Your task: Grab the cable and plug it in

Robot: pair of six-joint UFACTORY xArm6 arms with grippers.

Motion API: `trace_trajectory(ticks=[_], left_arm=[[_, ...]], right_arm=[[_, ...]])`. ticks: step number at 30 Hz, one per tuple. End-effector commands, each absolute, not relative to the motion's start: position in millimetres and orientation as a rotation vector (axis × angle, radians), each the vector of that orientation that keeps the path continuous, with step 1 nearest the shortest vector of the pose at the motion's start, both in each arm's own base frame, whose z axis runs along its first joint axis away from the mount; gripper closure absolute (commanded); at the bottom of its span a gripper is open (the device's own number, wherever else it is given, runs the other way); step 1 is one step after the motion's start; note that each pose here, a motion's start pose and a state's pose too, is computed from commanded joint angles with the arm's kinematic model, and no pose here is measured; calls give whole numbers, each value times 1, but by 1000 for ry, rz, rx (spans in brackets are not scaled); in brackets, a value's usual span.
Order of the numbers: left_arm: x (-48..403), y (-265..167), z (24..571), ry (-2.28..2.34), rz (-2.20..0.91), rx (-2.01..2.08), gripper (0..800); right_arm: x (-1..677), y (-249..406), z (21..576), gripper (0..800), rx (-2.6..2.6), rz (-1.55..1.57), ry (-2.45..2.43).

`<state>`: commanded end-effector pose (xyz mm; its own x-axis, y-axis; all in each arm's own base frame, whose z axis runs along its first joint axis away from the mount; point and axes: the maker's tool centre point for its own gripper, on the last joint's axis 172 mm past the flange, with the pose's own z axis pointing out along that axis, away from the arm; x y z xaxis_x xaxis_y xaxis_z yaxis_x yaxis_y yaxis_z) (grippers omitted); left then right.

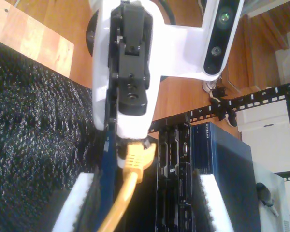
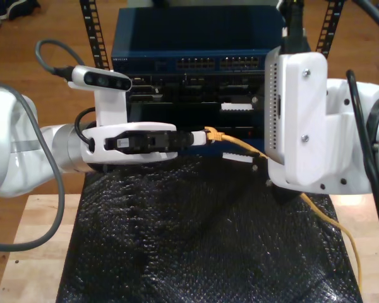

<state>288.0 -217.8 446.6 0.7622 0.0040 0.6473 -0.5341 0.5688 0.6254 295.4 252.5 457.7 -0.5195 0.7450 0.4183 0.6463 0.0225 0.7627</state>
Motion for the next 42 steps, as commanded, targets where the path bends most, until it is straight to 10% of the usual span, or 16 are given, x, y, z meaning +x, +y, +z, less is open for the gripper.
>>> trace_trajectory(ticks=[42], left_arm=[[293,-218,449,-641,396,903,787]], right_arm=[[284,266,459,384,1454,1547,2216]])
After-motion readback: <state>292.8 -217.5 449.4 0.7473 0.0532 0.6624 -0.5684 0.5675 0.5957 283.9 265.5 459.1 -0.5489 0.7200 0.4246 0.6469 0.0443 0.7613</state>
